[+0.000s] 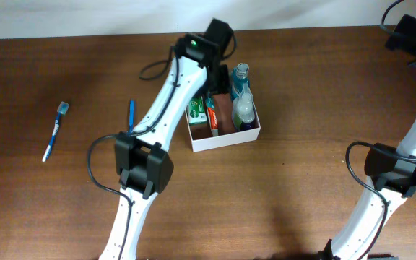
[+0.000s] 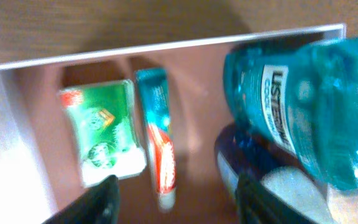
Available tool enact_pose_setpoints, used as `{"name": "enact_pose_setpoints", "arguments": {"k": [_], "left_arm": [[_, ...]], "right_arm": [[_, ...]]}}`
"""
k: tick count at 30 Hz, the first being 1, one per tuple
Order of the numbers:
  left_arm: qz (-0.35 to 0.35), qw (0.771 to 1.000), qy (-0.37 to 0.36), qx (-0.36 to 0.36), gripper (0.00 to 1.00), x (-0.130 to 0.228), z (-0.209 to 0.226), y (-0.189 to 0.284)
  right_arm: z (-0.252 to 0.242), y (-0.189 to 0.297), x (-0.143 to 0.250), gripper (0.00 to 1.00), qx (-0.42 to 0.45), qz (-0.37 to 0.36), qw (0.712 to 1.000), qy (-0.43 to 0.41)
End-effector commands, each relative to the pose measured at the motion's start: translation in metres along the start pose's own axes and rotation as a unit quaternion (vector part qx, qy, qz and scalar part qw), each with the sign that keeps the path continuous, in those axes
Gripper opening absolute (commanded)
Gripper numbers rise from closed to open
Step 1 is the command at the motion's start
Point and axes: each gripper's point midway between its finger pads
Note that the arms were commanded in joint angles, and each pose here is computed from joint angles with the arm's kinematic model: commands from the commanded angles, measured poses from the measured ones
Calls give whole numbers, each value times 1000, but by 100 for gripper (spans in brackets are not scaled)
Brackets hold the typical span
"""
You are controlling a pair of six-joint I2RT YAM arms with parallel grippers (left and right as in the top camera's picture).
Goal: Pack container
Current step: 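Raise the left gripper and move it left to the blue razor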
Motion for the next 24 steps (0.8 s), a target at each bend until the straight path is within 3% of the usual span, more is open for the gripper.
{"name": "enact_pose_setpoints", "arguments": {"k": [1,4,6,10,14,24], "left_arm": [[-24,999,10,-43,67,-15,37,30],[-6,996,36,-82,71,-9,78,55],[-3,999,3,-45,80,-15,84,64],[-11,999,-17,-35,84,-25,113,78],[-13,999,-26,-44,96,-32,143,82],[55,996,-9,-66,96,-19,219,57]], "right_arm": [[-1,-9,3,98,3,13,1000,-2],[-1,-9,3,98,3,13,1000,-2],[-1,-9,3,98,3,13,1000,-2],[-1,-9,3,98,3,13,1000,-2],[-1,-9,3,98,3,13,1000,-2],[-1,-9,3,98,3,13,1000,-2]]}}
Point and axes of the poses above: each gripper's point midway between its finger pads, its own y axis back along the fingers, its own z axis along the line the jaws close on, x = y × z, and after that the axes turned 3 degrees about -y, right-handed
